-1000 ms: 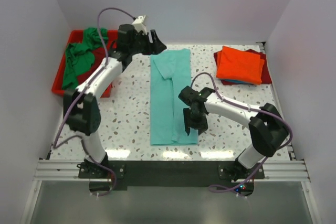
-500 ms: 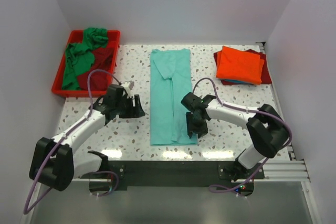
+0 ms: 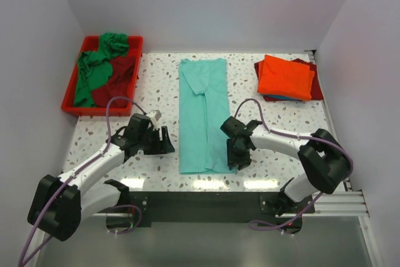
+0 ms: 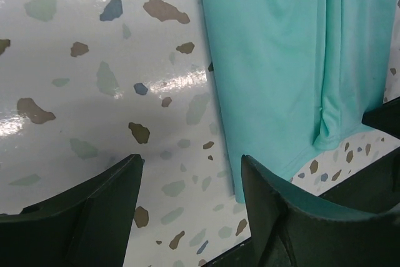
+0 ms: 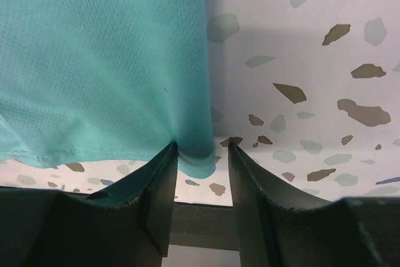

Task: Fold and stack the t-shirts
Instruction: Fold the tshirt

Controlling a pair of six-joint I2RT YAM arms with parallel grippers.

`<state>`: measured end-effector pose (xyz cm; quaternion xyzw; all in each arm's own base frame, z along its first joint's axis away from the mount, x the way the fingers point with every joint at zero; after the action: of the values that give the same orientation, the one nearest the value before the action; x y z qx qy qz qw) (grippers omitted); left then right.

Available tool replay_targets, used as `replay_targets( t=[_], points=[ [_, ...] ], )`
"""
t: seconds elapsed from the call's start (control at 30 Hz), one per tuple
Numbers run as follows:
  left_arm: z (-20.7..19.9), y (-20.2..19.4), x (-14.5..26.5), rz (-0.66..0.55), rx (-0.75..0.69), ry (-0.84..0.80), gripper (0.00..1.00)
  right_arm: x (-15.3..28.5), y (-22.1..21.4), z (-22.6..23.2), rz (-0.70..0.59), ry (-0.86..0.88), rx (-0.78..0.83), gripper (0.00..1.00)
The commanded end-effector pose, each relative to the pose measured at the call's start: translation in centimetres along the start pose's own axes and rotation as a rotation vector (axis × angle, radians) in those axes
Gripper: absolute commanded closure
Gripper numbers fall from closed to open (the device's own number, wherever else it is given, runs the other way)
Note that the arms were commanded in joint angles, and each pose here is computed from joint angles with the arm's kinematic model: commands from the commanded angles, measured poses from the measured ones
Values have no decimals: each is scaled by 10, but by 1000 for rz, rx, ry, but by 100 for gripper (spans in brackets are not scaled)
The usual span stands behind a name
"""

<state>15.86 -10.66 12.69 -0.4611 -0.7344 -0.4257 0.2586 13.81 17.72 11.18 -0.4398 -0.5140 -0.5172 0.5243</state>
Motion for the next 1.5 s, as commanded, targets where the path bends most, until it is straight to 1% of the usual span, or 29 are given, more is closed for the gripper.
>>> replay_targets(
  t=[0.0,0.2,0.33,0.43,0.53,0.67,0.97,1.03,1.07,1.27,1.47],
  points=[
    [-12,-1,-3,-18,16,-56,31,2,-2,0,-28,36,-28,59],
    [-29,-12,-12,19,20,-95,31,-4,-1,1,-18,51,-12,66],
    [-32,-19,-16,60,31,-87,31,-7,0,3,-4,56,-2,79],
    [-32,-28,-21,106,32,-69,31,-11,2,5,13,55,4,81],
    [-32,-34,-24,135,38,-65,30,-13,3,6,22,52,14,81],
    [-33,-40,-27,162,42,-65,32,-14,3,6,30,49,16,81],
    [-29,-61,-29,232,69,-133,43,-17,1,6,37,53,12,80],
    [-27,-66,-30,248,73,-124,44,-17,2,6,36,57,10,80],
    [-27,-68,-30,253,76,-123,47,-18,2,7,37,56,9,80],
    [-25,-76,-28,285,87,-93,55,-18,3,8,34,60,10,80],
    [-22,-81,-28,298,91,-67,60,-18,4,8,33,63,7,81]
  ],
)
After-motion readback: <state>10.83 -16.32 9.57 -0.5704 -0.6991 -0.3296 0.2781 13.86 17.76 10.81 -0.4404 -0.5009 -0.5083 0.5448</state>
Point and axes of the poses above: each gripper's point midway between its finger pads, its own x axis back along the fingers, its own z axis along the line the jaws close on, y = z × x, the point moved 10 cm from there along x, back along the fingers, and after that the axes turned 6 degrees about x, right-handed, at the moved point
